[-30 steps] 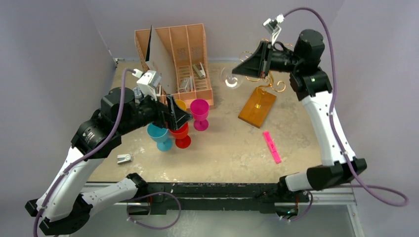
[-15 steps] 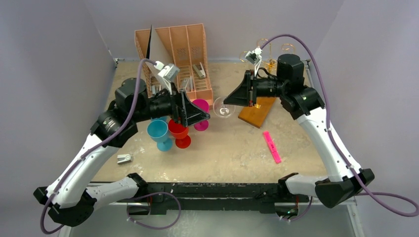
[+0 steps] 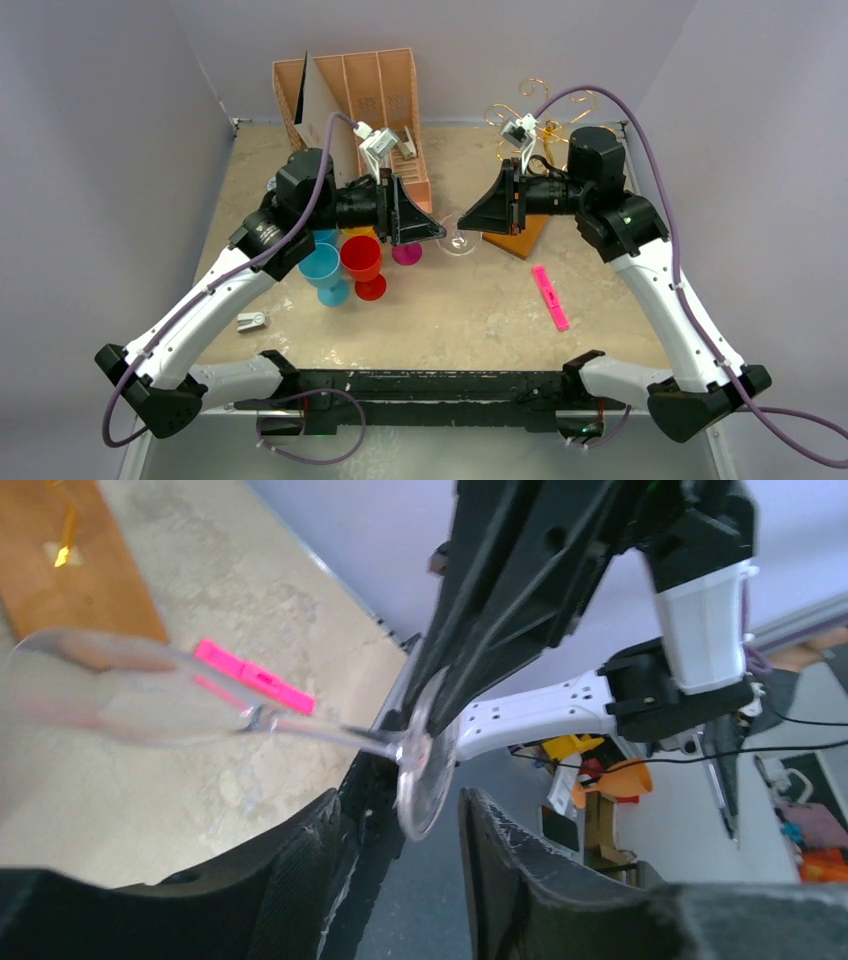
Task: Take the wine glass off the wine glass rack
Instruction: Place the wine glass at the center of the board.
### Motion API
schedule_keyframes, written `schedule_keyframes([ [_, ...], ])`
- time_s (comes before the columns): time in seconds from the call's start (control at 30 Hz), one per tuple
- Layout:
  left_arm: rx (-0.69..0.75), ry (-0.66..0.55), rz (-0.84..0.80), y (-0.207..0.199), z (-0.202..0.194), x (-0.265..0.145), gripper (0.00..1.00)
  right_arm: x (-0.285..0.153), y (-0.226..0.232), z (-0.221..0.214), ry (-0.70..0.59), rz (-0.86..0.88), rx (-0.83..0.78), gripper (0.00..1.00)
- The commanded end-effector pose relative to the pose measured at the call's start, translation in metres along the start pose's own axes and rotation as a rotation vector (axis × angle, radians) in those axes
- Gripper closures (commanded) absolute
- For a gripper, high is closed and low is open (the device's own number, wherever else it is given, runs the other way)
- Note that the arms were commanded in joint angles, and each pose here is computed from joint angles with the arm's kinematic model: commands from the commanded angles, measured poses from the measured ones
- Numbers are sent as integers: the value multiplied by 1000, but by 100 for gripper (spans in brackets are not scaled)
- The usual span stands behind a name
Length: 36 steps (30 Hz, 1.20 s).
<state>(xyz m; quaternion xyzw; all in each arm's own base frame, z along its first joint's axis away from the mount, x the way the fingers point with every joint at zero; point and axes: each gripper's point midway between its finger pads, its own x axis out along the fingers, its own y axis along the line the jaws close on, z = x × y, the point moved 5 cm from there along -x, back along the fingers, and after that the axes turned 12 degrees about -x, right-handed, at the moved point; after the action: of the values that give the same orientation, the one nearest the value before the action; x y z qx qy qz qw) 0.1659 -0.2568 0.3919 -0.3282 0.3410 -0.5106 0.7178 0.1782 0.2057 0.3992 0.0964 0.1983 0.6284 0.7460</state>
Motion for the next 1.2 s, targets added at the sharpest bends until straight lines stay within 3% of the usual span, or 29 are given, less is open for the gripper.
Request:
schedule_keyframes([
  [0.0,39,29,-191,-27,8,13,59,-3,6,7,-30,2,-48,100],
  [0.13,50,73,-184,-26,4,16,66,-2,5,11,-27,2,-59,100],
  [0.5,62,118,-98,-11,-10,12,70,-1,4,17,-59,-11,-55,100],
  [0.7,96,85,-149,-23,-3,11,99,0,8,18,-81,14,-37,100],
  [0.87,106,71,-130,-22,0,12,98,-5,13,12,-85,8,-41,100],
  [1.07,85,79,-192,-27,1,18,87,-7,15,8,-80,6,-40,100],
  [1.17,80,70,-196,-27,2,18,77,-8,16,8,-87,-2,-48,100],
])
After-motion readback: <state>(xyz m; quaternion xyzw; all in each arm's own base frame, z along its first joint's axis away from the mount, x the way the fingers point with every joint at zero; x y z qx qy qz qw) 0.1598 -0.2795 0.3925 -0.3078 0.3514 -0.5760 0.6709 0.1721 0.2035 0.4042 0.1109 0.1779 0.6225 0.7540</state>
